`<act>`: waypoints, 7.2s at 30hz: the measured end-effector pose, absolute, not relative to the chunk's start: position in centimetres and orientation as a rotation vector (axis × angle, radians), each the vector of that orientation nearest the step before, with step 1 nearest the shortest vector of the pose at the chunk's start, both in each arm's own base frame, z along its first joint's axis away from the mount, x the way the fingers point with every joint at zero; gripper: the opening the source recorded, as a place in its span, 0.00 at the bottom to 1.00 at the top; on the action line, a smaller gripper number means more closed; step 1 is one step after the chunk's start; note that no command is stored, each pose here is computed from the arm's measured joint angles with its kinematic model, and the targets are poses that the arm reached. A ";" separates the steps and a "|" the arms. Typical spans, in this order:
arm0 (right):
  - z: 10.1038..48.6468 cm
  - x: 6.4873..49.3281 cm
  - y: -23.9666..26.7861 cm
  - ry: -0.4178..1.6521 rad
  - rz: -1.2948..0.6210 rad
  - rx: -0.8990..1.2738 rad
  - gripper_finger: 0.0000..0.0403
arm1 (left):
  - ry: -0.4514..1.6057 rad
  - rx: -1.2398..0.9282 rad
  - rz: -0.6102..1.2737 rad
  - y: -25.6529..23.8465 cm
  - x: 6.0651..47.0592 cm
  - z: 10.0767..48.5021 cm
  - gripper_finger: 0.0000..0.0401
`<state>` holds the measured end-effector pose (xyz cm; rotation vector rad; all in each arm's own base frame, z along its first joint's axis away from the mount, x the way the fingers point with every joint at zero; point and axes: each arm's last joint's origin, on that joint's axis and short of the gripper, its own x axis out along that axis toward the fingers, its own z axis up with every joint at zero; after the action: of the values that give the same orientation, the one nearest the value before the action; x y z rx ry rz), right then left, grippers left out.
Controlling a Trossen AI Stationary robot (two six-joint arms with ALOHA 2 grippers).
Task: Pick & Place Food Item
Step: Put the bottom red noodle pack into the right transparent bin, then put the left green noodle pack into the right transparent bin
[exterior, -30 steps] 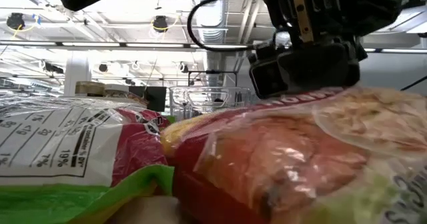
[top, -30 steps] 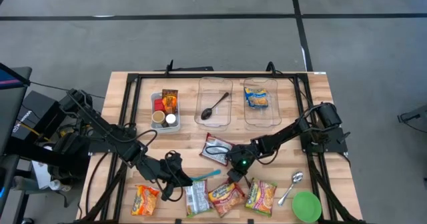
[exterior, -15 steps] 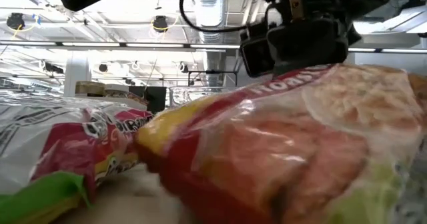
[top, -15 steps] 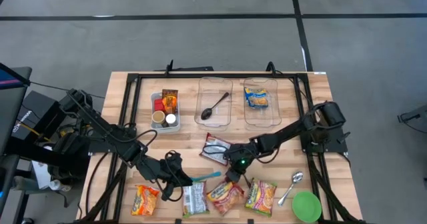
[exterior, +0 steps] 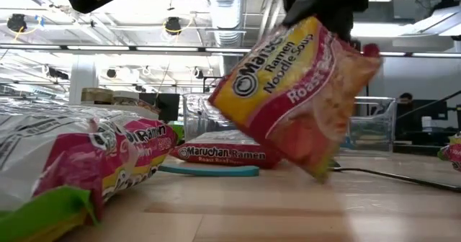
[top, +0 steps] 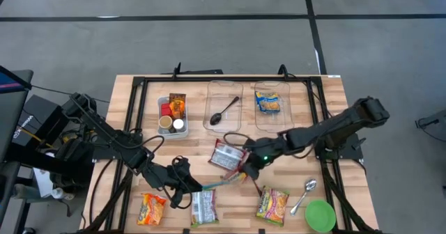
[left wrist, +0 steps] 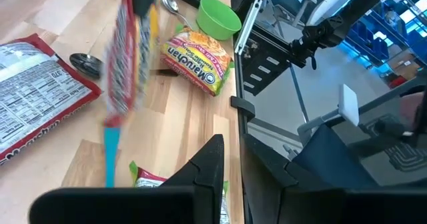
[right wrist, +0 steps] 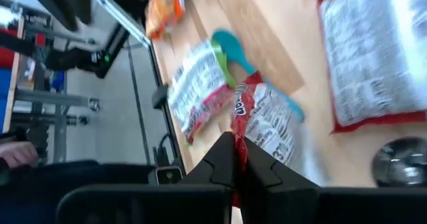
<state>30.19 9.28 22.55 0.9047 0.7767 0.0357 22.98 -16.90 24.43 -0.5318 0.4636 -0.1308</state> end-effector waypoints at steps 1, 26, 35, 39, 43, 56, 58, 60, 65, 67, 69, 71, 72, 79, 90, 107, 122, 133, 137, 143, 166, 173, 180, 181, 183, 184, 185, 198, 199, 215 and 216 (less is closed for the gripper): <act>23.1 29.9 9.1 0.753 0.030 0.894 0.00 | 0.463 -0.531 -0.131 -16.9 23.0 24.4 0.11; 33.1 20.1 1.6 0.259 -0.414 0.779 0.00 | 0.453 -0.529 -0.113 -16.8 23.0 24.4 0.11; 32.1 17.9 -0.7 0.322 -0.673 0.780 0.00 | 0.453 -0.529 -0.112 -16.8 23.0 24.4 0.11; 31.3 17.8 -1.3 0.375 -0.753 0.799 0.00 | 0.453 -0.529 -0.112 -16.8 23.0 24.4 0.11; 30.9 18.1 -1.5 0.396 -0.782 0.813 0.00 | 0.453 -0.529 -0.112 -16.8 23.0 24.4 0.11; 28.7 20.5 -1.7 0.481 -0.863 0.846 0.00 | 0.453 -0.529 -0.112 -16.8 23.0 24.4 0.11; 28.5 20.6 -1.8 0.496 -0.863 0.856 0.00 | 0.453 -0.529 -0.112 -16.8 23.0 24.4 0.11; 28.3 20.9 -2.0 0.507 -0.858 0.868 0.00 | 0.453 -0.529 -0.112 -16.8 23.0 24.4 0.11; 28.0 21.2 -2.2 0.516 -0.873 0.903 0.00 | 0.453 -0.527 -0.113 -16.8 23.0 24.4 0.11; 27.9 21.2 -2.3 0.519 -0.874 0.912 0.00 | 0.453 -0.524 -0.113 -16.8 23.0 24.4 0.11; 27.7 21.4 -2.5 0.533 -0.876 0.931 0.00 | 0.453 -0.518 -0.114 -16.8 23.0 24.4 0.11; 27.5 21.5 -2.7 0.550 -0.879 0.950 0.00 | 0.451 -0.505 -0.117 -16.8 23.0 24.4 0.11; 27.4 21.7 -2.9 0.553 -0.875 0.959 0.00 | 0.451 -0.504 -0.118 -16.8 23.0 24.4 0.11; 27.0 21.8 -3.5 0.570 -0.900 1.014 0.00 | 0.451 -0.503 -0.118 -16.8 23.0 24.4 0.11; 26.0 22.0 -5.1 0.641 -0.933 1.121 0.00 | 0.451 -0.503 -0.118 -16.8 23.0 24.4 0.11; 23.9 21.6 -7.4 0.803 -1.055 1.132 0.00 | 0.449 -0.504 -0.118 -16.8 23.0 24.5 0.11; 23.5 19.7 -8.9 0.948 -1.130 1.054 0.00 | 0.450 -0.504 -0.118 -16.8 23.0 24.5 0.11; 23.2 19.1 -8.9 1.008 -1.157 1.016 0.00 | 0.440 -0.501 -0.099 -16.8 23.0 24.5 0.11; 22.5 19.5 -9.1 1.042 -1.171 1.011 0.00 | 0.439 -0.501 -0.098 -16.8 23.0 24.5 0.11; 21.2 21.2 -9.2 1.066 -1.127 0.989 0.00 | 0.439 -0.501 -0.098 -16.8 23.0 24.5 0.11; 19.6 22.6 -9.0 1.133 -1.060 0.970 0.01 | 0.439 -0.503 -0.098 -16.8 23.0 24.5 0.11; 19.5 22.5 -8.9 1.143 -1.070 0.976 0.14 | 0.440 -0.504 -0.098 -16.8 23.0 24.5 0.11; 19.6 22.0 -8.8 1.200 -1.066 0.942 0.21 | 0.440 -0.504 -0.098 -16.8 23.0 24.5 0.11; 19.7 22.0 -8.8 1.196 -1.062 0.940 0.20 | 0.440 -0.504 -0.098 -16.8 23.0 24.5 0.11; 19.8 21.8 -8.7 1.198 -1.062 0.940 0.20 | 0.440 -0.504 -0.098 -16.8 23.0 24.5 0.11; 19.9 21.7 -8.7 1.203 -1.062 0.938 0.20 | 0.440 -0.504 -0.098 -16.8 23.0 24.5 0.11; 20.0 21.6 -8.6 1.205 -1.062 0.937 0.20 | 0.440 -0.504 -0.098 -16.8 23.0 24.5 0.11; 20.4 20.4 -8.2 1.302 -1.086 0.897 0.19 | 0.440 -0.504 -0.098 -16.8 23.0 24.5 0.11; 20.4 20.4 -8.2 1.303 -1.085 0.892 0.19 | 0.440 -0.504 -0.098 -16.8 23.0 24.5 0.11; 20.8 20.1 -9.1 1.322 -1.090 0.858 0.19 | 0.440 -0.504 -0.098 -16.8 23.0 24.5 0.11; 21.0 20.2 -9.1 1.316 -1.085 0.856 0.19 | 0.440 -0.504 -0.098 -16.8 23.0 24.5 0.11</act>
<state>20.19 -9.06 20.99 0.8558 1.3156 -1.0849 23.03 -16.78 24.47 -0.5037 0.4395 -0.0978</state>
